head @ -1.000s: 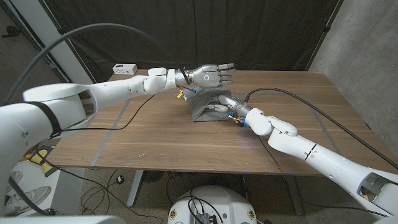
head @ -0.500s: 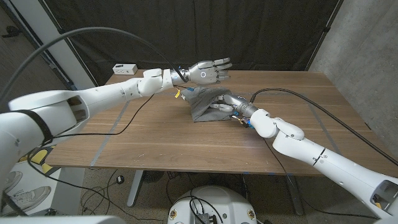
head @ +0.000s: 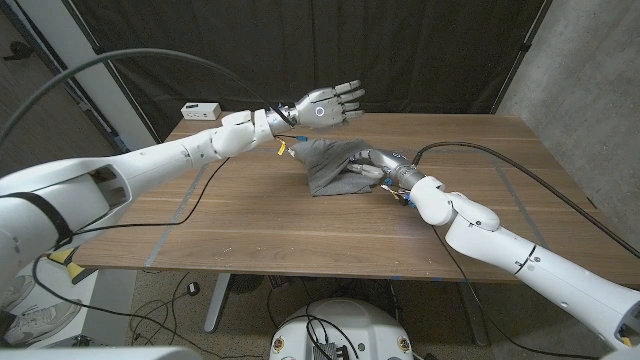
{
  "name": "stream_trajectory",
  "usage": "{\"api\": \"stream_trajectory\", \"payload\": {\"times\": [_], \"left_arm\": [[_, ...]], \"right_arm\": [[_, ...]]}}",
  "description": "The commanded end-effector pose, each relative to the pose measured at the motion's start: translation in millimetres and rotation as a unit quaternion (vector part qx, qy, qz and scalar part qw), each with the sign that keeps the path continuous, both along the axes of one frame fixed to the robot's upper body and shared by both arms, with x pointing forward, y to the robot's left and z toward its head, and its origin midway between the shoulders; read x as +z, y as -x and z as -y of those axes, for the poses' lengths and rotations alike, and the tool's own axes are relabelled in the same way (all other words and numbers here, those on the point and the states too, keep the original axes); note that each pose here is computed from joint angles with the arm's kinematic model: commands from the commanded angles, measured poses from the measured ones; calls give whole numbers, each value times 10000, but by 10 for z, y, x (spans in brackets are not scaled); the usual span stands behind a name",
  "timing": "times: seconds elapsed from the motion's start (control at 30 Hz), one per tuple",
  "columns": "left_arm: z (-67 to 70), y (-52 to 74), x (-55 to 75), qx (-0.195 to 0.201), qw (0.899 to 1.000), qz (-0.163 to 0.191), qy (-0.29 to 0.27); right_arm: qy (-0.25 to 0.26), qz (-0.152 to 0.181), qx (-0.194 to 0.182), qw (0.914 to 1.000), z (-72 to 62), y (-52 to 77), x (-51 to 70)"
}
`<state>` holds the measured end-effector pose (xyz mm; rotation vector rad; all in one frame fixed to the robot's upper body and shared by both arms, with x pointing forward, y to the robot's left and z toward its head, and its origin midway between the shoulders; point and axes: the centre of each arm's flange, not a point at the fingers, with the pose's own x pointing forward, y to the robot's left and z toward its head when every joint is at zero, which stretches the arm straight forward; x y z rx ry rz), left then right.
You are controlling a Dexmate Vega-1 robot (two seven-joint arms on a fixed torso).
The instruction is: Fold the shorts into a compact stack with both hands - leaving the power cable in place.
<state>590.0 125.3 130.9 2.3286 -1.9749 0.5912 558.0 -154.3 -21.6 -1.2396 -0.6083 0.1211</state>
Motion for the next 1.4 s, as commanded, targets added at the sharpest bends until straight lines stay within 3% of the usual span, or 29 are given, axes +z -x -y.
{"api": "stream_trajectory", "payload": {"times": [0.03, 0.4, 0.7, 1.1, 1.4], "left_arm": [[-175, 103, 78, 110, 9985, -18, 543], [-324, 185, 99, 273, 9938, -58, 1078], [-460, 258, 129, 295, 9834, -405, 1746], [-614, 337, 170, 153, 9589, -964, 2665], [-714, 344, 183, -100, 9273, -1513, 3422]], "right_arm": [[-216, 353, -338, 9986, 156, 119, 91], [-335, 550, -214, 9977, 140, 119, 172], [-595, 637, -74, 9962, 175, 68, 235], [-994, 747, 123, 9922, 205, 19, 300], [-1465, 748, 397, 9856, 266, -1, 309]]}}
